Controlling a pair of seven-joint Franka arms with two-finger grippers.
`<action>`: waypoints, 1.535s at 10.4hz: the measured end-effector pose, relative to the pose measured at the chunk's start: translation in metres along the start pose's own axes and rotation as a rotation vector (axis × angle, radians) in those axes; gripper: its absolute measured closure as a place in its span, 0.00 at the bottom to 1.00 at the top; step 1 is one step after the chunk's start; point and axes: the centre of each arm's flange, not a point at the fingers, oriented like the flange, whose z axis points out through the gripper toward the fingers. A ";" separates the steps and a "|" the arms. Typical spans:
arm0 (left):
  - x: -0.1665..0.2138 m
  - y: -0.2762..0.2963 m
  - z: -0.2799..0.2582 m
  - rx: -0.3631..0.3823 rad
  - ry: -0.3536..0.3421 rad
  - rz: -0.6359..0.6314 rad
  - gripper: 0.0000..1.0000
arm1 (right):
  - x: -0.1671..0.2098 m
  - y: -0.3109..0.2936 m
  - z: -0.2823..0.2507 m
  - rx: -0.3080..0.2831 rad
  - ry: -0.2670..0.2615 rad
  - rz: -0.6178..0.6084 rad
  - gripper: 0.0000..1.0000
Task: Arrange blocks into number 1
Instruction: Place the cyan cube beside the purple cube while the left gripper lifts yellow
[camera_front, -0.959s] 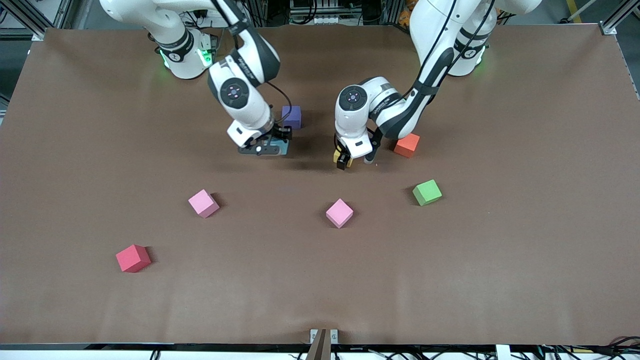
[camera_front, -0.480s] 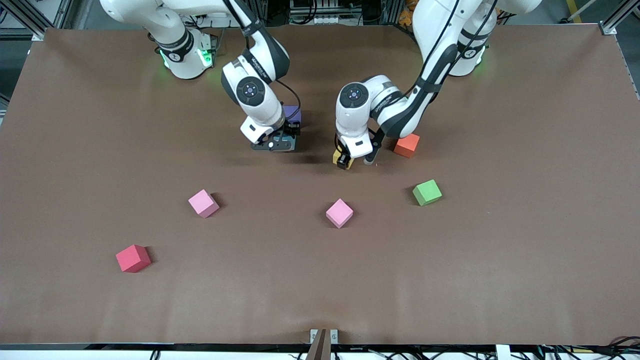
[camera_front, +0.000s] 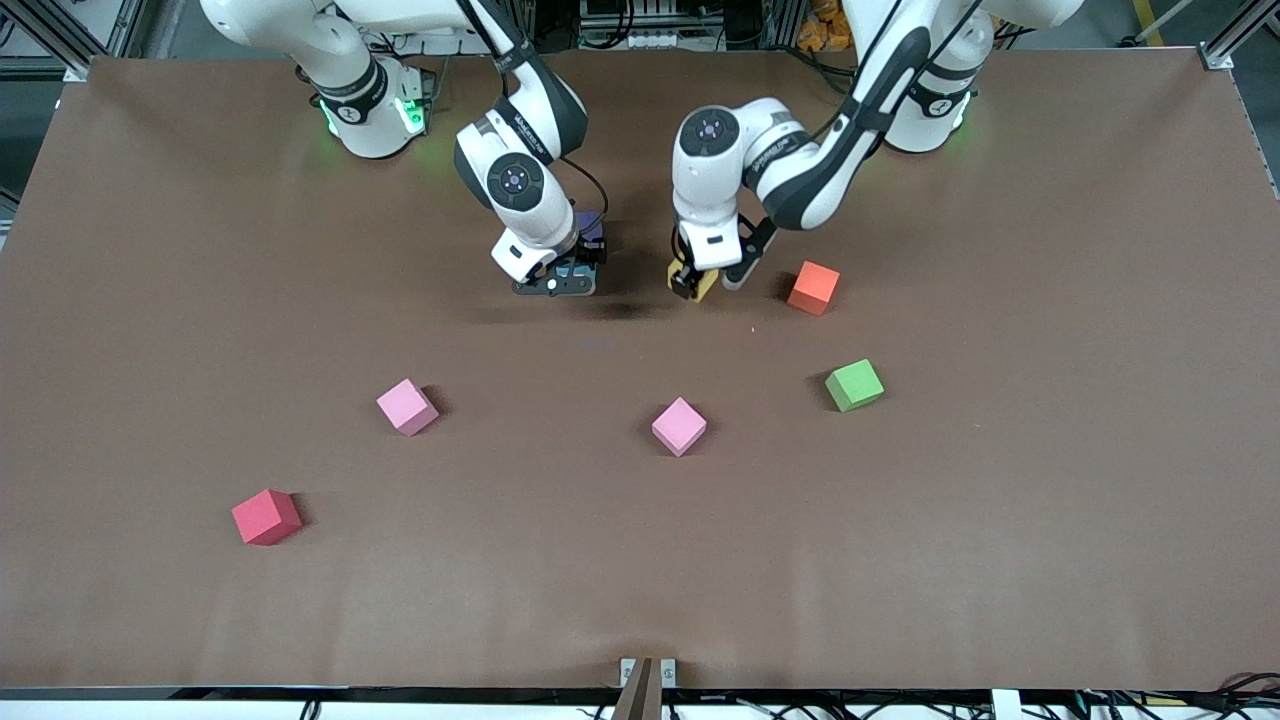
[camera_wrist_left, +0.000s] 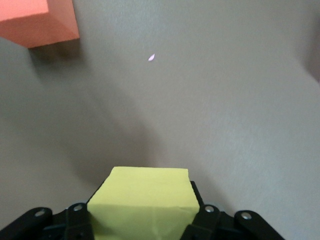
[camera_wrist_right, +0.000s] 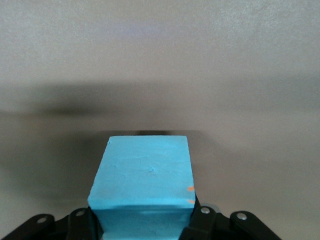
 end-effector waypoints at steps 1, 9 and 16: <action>-0.005 -0.004 -0.001 0.002 -0.002 0.019 0.37 | -0.001 -0.001 0.001 0.000 -0.002 -0.001 0.39; -0.021 -0.013 0.000 0.010 -0.010 0.104 0.37 | 0.028 0.027 -0.035 0.033 -0.007 0.021 0.00; -0.131 -0.067 -0.032 0.001 -0.065 0.352 0.37 | 0.172 0.215 -0.125 0.055 0.109 -0.207 0.00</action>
